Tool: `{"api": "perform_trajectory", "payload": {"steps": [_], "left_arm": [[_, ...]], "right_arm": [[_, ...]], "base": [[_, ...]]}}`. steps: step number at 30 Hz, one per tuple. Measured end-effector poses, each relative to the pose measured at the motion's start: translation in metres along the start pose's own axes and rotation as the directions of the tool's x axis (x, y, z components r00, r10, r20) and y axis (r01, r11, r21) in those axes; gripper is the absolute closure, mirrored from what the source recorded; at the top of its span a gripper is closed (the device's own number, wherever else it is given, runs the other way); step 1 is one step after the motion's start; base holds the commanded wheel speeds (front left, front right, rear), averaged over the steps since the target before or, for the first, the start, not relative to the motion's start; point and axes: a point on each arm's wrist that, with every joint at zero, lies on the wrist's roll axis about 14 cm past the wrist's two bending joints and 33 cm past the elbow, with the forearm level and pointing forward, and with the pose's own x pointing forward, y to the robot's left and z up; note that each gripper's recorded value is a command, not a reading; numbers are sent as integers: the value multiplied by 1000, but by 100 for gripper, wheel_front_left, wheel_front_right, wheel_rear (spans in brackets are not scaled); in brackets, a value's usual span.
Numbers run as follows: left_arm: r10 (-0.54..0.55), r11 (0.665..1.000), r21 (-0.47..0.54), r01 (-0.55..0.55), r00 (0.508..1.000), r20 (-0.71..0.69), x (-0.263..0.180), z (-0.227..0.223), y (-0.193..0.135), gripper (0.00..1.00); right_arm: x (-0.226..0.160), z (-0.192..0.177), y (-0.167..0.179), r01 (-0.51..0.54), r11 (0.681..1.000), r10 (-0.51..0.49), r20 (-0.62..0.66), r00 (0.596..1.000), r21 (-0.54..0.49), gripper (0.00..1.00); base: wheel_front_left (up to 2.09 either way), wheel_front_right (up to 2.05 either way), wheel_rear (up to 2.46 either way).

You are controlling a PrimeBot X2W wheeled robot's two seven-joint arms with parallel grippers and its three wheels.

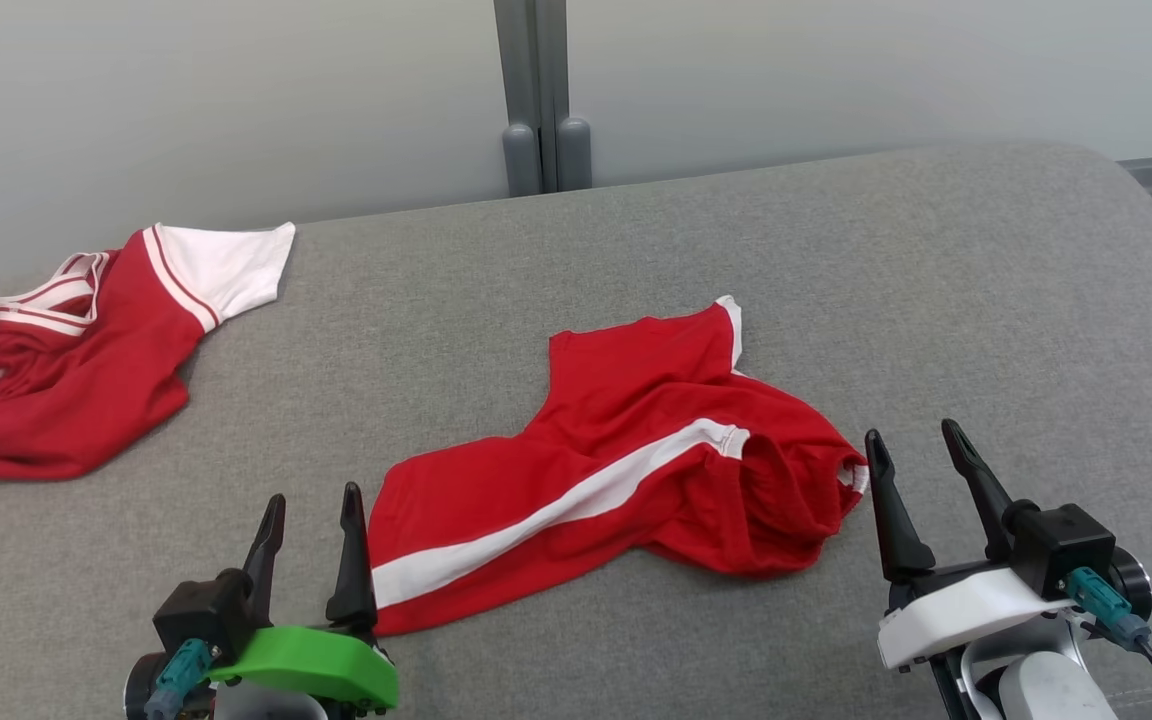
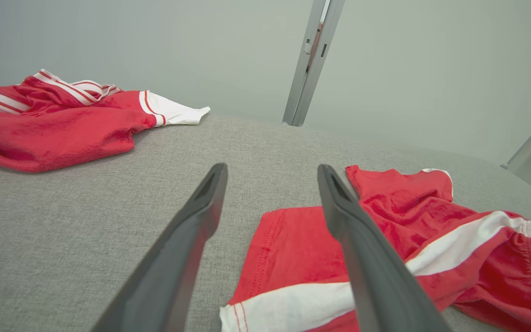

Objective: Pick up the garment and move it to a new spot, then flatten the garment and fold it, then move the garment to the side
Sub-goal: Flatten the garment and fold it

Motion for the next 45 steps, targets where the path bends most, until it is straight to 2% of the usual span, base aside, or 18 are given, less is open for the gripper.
{"api": "perform_trajectory", "payload": {"steps": [18,29,37,45], "left_arm": [[72,997,9,-72,997,30,-25,6,18,0],[79,997,6,-80,996,32,-25,6,17,0],[87,996,5,-87,996,20,-26,3,18,0],[114,993,3,-114,993,3,-30,-3,25,0]], "right_arm": [[3,6,19,-57,998,57,20,998,9,0],[4,3,20,-60,998,60,9,998,11,0],[5,-26,43,-121,991,126,-81,989,60,0],[18,-65,69,-179,976,205,-247,947,124,0]], "base": [[0,0,0],[0,0,0],[0,0,0],[0,0,0]]}}
